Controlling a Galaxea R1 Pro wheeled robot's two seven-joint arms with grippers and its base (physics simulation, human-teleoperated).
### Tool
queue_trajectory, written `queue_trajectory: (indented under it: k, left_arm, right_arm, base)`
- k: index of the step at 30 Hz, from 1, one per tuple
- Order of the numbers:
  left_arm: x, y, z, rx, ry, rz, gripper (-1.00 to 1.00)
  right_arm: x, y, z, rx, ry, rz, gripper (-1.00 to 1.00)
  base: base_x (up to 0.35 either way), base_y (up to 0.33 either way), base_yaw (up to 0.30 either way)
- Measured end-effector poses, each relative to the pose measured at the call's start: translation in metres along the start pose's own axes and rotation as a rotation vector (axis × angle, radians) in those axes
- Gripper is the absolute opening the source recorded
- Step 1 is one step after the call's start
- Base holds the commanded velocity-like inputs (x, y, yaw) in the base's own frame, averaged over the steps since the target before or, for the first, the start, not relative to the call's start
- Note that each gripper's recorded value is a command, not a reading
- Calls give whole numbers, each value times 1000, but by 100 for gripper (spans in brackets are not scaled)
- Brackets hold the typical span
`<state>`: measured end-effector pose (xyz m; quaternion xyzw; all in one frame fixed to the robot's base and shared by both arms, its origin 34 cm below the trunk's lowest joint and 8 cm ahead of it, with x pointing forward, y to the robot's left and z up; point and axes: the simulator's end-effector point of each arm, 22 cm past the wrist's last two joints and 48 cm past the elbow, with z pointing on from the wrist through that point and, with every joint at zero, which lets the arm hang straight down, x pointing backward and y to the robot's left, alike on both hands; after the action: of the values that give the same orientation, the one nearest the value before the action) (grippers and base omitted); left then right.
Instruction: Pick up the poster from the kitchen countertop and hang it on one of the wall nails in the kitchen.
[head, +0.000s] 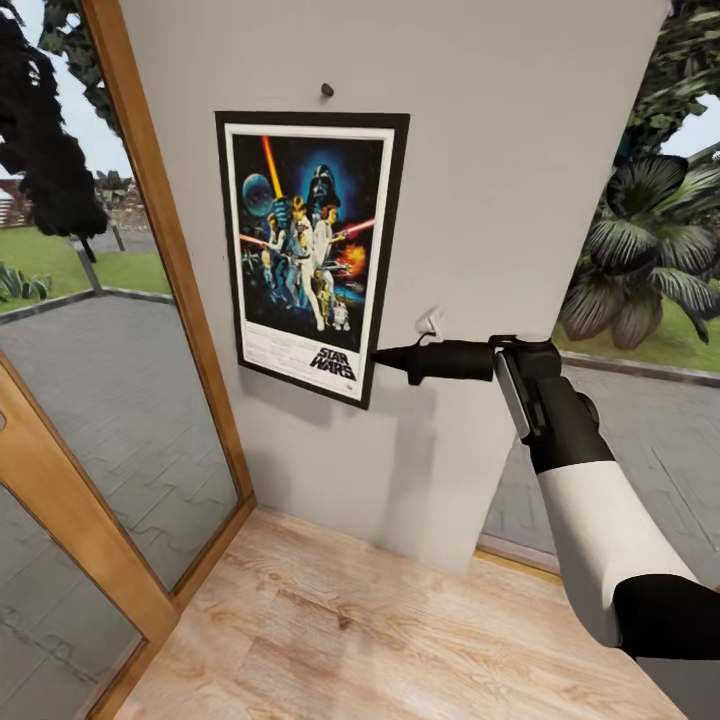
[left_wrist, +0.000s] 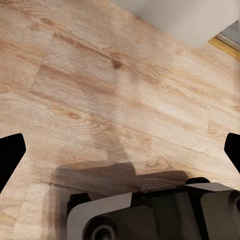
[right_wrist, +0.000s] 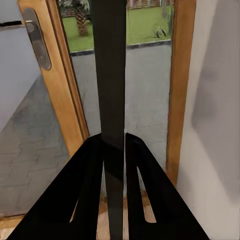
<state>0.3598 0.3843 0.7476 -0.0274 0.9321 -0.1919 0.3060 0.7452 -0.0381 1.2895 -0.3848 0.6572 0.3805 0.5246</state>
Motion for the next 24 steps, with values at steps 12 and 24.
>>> queue_trajectory:
  k: [12,24]
  left_arm:
    - [0,0,0,0,-1,0,100]
    - [-1,1,-1,-2,-2,0,100]
  right_arm:
    - [0,19,-2,-89,1,-2,-100]
    - [-6,22,-4,-87,-7,-22,-100]
  base:
    - [0,0,0]
    - [45,0,0]
